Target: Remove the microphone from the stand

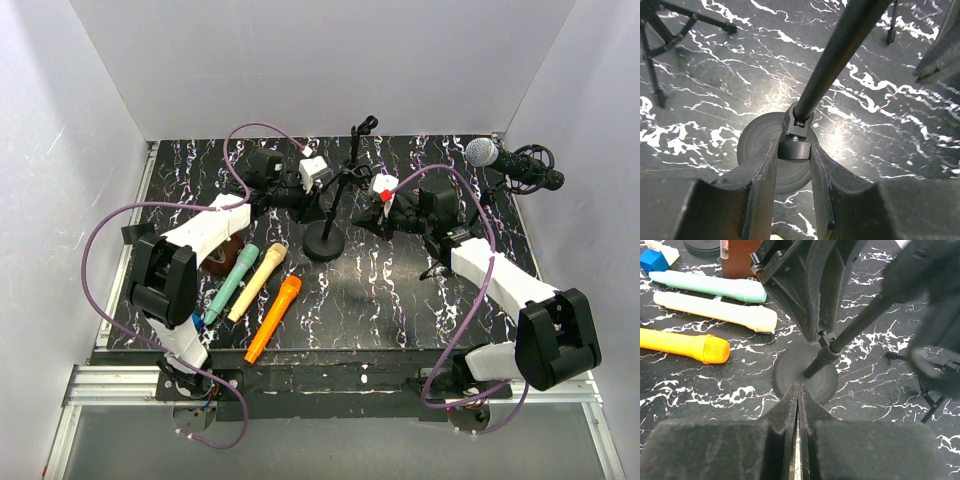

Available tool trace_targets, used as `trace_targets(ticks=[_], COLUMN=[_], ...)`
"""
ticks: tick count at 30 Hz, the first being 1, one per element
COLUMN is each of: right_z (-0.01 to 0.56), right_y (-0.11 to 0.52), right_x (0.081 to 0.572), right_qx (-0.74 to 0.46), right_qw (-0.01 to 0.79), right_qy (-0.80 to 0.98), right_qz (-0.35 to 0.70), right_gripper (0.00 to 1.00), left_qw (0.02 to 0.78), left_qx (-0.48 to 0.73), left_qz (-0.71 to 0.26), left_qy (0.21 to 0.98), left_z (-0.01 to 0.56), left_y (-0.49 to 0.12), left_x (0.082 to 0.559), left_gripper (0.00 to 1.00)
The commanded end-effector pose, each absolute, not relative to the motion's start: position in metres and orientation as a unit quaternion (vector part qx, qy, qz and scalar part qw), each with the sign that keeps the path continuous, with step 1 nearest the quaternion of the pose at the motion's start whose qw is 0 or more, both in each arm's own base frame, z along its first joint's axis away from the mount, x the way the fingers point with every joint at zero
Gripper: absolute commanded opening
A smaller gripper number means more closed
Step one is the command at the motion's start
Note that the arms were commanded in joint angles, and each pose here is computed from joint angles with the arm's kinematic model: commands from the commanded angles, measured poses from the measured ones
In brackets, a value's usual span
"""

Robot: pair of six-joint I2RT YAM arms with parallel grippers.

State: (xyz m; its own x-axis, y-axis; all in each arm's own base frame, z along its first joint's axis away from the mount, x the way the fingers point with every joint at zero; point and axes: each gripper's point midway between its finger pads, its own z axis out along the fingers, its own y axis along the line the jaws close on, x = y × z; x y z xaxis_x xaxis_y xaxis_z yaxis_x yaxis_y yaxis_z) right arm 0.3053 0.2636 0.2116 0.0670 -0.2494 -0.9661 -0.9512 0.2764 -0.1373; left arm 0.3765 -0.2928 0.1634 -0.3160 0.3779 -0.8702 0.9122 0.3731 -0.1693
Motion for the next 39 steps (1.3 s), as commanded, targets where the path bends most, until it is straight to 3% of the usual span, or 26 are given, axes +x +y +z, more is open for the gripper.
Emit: trace_targets(ticks=[1,7,8,9,12,15,19,29,31,35,37,39], right_z=[0.227,0.224,0.224,0.224,0.226,0.228,0.226,0.236,0.24,0.263,0.275,0.286], right_y=[0.263,0.259,0.258,0.257,0.256,0.253,0.249,0.245,0.245,0.242,0.24,0.239], right_x=[0.307,0.3,0.299,0.298,0.292,0.285,0.274,0.262,0.255,0.25,0.245,0.239], right_qx=[-0.495,-0.501,-0.502,-0.502,-0.502,-0.501,-0.501,-0.488,-0.487,-0.472,-0.471,-0.474], right_qw=[0.542,0.535,0.534,0.533,0.528,0.521,0.511,0.496,0.483,0.482,0.486,0.489], right_qy=[0.593,0.597,0.598,0.599,0.601,0.605,0.612,0.629,0.633,0.643,0.641,0.635], right_qz=[0.331,0.325,0.325,0.325,0.327,0.332,0.336,0.348,0.359,0.362,0.362,0.365], right_gripper=[0.06,0.06,0.06,0.06,0.07,0.08,0.1,0.16,0.29,0.76,0.82,0.83], left_qw=[0.476,0.465,0.465,0.467,0.484,0.491,0.494,0.465,0.453,0.412,0.402,0.398], left_qx=[0.507,0.492,0.489,0.483,0.462,0.453,0.453,0.479,0.49,0.509,0.511,0.513], left_qz=[-0.27,-0.274,-0.272,-0.267,-0.254,-0.26,-0.276,-0.318,-0.324,-0.333,-0.333,-0.331], left_qy=[0.665,0.683,0.686,0.691,0.698,0.698,0.689,0.674,0.671,0.678,0.683,0.684], left_z=[0.198,0.182,0.181,0.182,0.193,0.212,0.235,0.214,0.202,0.171,0.164,0.161], left_y=[-0.282,-0.277,-0.275,-0.273,-0.266,-0.263,-0.262,-0.292,-0.299,-0.305,-0.305,-0.304], left_x=[0.388,0.378,0.378,0.379,0.378,0.368,0.353,0.376,0.382,0.385,0.385,0.383], left_gripper=[0.0,0.0,0.1,0.27,0.56,0.69,0.8,0.81,0.79,0.71,0.63,0.48])
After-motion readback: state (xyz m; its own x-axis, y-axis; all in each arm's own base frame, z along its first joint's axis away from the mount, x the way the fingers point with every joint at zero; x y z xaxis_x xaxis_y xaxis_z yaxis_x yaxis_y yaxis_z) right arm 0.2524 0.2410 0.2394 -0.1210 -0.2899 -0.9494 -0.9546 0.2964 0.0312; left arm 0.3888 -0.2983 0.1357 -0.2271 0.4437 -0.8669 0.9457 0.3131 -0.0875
